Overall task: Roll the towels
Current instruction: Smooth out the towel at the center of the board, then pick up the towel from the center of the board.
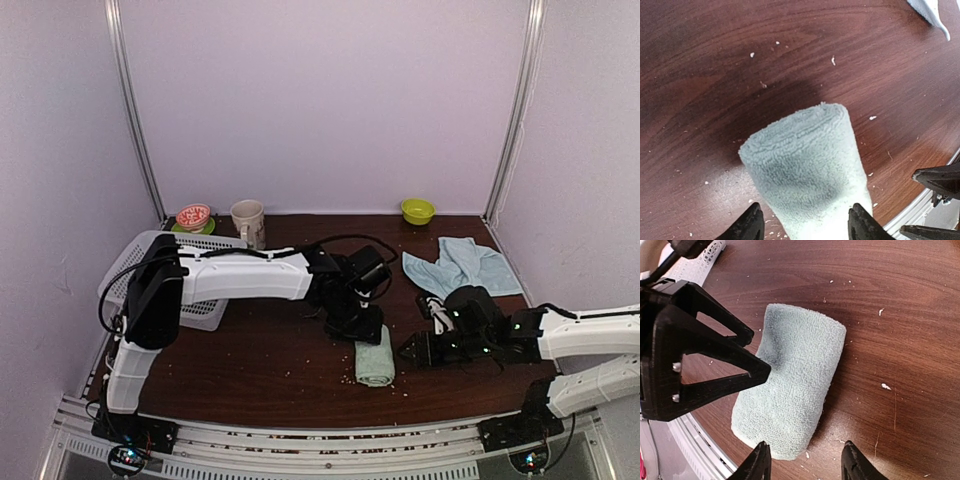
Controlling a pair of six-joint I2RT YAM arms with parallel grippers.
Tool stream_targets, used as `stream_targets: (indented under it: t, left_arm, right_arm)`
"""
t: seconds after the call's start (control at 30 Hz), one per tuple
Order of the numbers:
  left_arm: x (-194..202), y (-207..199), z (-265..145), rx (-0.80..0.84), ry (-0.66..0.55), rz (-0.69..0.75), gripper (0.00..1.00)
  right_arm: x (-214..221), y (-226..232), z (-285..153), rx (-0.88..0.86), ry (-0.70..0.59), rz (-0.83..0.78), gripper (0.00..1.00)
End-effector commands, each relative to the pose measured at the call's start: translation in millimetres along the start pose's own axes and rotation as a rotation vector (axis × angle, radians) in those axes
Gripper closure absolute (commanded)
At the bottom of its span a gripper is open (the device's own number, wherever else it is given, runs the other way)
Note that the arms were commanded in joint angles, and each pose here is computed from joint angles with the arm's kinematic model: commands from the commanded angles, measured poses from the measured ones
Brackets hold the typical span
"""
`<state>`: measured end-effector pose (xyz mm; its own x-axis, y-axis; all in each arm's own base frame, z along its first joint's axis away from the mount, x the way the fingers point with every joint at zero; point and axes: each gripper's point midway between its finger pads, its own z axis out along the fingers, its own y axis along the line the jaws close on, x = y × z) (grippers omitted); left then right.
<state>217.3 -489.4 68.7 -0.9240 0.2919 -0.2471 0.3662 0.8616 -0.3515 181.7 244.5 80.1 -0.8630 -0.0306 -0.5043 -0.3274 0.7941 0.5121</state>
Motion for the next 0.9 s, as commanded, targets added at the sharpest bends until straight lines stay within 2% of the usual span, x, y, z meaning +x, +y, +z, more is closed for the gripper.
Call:
stream_targets:
  t: [0.0, 0.03, 0.07, 0.1, 0.13, 0.17, 0.37, 0.57, 0.87]
  left_arm:
    - [-14.9, -18.2, -40.6, 0.046, -0.082, -0.003, 0.42]
    - [-14.3, -20.0, -43.2, 0.047, -0.088, -0.005, 0.41]
    - [-13.1, -21.2, -45.8, 0.041, -0.095, -0.010, 0.34]
    - [-11.9, -21.6, -47.4, 0.033, -0.101, -0.017, 0.24]
    - [-10.0, -22.8, -47.8, 0.029, -0.103, -0.020, 0.09]
    - [-8.0, -23.9, -47.4, 0.025, -0.105, -0.025, 0.03]
    - [4.0, -16.0, -26.9, -0.027, -0.070, -0.076, 0.02]
    - [9.5, -16.5, -2.6, -0.064, -0.030, -0.104, 0.02]
    - [8.5, -10.8, 10.2, -0.114, -0.028, -0.148, 0.02]
  right_arm:
    - [-12.5, 15.5, -4.1, -0.047, -0.035, -0.010, 0.52]
    - [-12.5, 14.2, -5.8, -0.041, -0.038, -0.009, 0.52]
    - [-14.2, 12.8, -8.8, -0.032, -0.049, -0.008, 0.51]
    - [-15.5, 10.7, -12.3, -0.022, -0.061, -0.006, 0.49]
    - [-17.3, 8.5, -16.4, -0.011, -0.077, -0.003, 0.47]
    - [-18.5, 6.9, -20.4, -0.003, -0.090, -0.003, 0.45]
    - [-24.5, 4.0, -42.2, 0.014, -0.139, -0.003, 0.34]
    - [-26.0, 2.8, -60.2, 0.001, -0.184, 0.010, 0.32]
    - [-21.2, -0.8, -64.7, -0.009, -0.192, 0.030, 0.32]
